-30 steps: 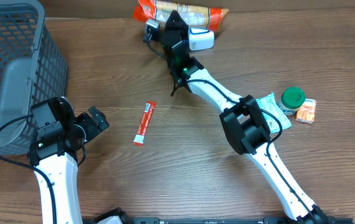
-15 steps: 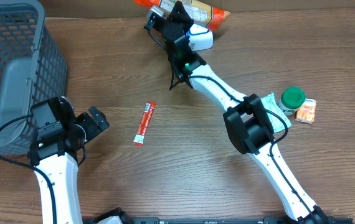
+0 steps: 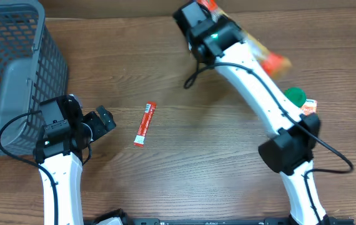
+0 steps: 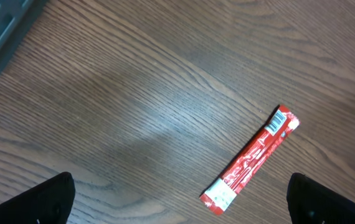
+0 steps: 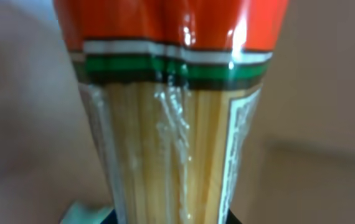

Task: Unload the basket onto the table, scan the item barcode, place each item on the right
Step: 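Carry the spaghetti pack right and lower it near the teal pack, then release the spaghetti pack and move the right gripper to the red stick, then lower the right gripper and grasp the red stick snack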

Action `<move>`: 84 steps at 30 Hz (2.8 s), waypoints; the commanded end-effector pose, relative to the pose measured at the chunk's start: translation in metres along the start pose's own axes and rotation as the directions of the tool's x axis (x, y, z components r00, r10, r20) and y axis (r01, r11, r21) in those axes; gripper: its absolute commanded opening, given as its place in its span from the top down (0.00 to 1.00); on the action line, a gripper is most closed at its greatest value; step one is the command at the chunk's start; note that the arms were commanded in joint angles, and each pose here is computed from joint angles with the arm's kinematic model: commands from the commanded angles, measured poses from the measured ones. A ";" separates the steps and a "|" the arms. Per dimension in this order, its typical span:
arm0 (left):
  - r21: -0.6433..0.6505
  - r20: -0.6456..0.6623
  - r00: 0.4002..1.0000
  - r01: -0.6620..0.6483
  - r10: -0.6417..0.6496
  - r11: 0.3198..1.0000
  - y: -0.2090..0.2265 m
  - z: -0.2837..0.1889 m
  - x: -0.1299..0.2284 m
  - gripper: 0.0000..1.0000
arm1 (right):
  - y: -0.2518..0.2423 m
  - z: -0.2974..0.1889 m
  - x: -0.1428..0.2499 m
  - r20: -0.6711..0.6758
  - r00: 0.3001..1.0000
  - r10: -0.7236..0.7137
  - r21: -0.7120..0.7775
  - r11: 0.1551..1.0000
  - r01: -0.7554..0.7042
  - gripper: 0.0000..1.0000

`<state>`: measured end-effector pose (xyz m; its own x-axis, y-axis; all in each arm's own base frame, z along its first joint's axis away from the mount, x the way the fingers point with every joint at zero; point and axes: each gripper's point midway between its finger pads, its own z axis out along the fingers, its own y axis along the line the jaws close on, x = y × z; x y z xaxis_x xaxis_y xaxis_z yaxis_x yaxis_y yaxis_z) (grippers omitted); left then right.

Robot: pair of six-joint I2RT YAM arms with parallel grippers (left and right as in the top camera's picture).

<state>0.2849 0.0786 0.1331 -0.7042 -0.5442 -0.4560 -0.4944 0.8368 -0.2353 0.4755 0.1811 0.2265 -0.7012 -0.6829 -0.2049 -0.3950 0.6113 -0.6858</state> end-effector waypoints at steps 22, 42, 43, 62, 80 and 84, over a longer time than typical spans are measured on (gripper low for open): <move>-0.004 0.012 1.000 0.008 -0.008 1.000 -0.001 -0.001 -0.005 0.00 | 0.120 0.048 0.129 -0.619 0.758 0.206 -0.303 0.827 -0.473 0.93; -0.004 0.012 1.000 0.008 -0.008 1.000 -0.001 -0.001 -0.005 0.00 | 0.147 0.069 0.151 -0.661 0.730 0.173 -0.303 0.828 -0.471 0.05; -0.004 0.012 1.000 0.008 -0.008 1.000 -0.001 -0.001 -0.005 0.00 | 0.152 0.065 0.149 -0.661 0.732 0.165 -0.323 0.818 -0.477 0.05; -0.004 0.012 1.000 0.008 -0.008 1.000 -0.001 -0.001 -0.005 0.00 | 0.324 -0.060 0.029 -0.352 0.920 0.170 -0.747 0.541 -0.386 0.00; -0.004 0.012 1.000 0.008 -0.008 1.000 -0.001 -0.001 -0.005 0.00 | 0.355 -0.054 -0.040 -0.359 0.754 0.550 -0.719 0.352 -0.599 0.53; -0.004 0.012 1.000 0.008 -0.008 1.000 -0.001 -0.001 -0.005 0.01 | 0.363 -0.049 -0.035 -0.325 0.757 0.566 -0.710 0.383 -0.591 0.77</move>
<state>0.2849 0.0786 0.1331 -0.7042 -0.5442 -0.4560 -0.4944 0.8368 -0.2353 0.3326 0.4473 0.0255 -0.9545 -0.0559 -0.2929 -0.1710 0.9073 0.3841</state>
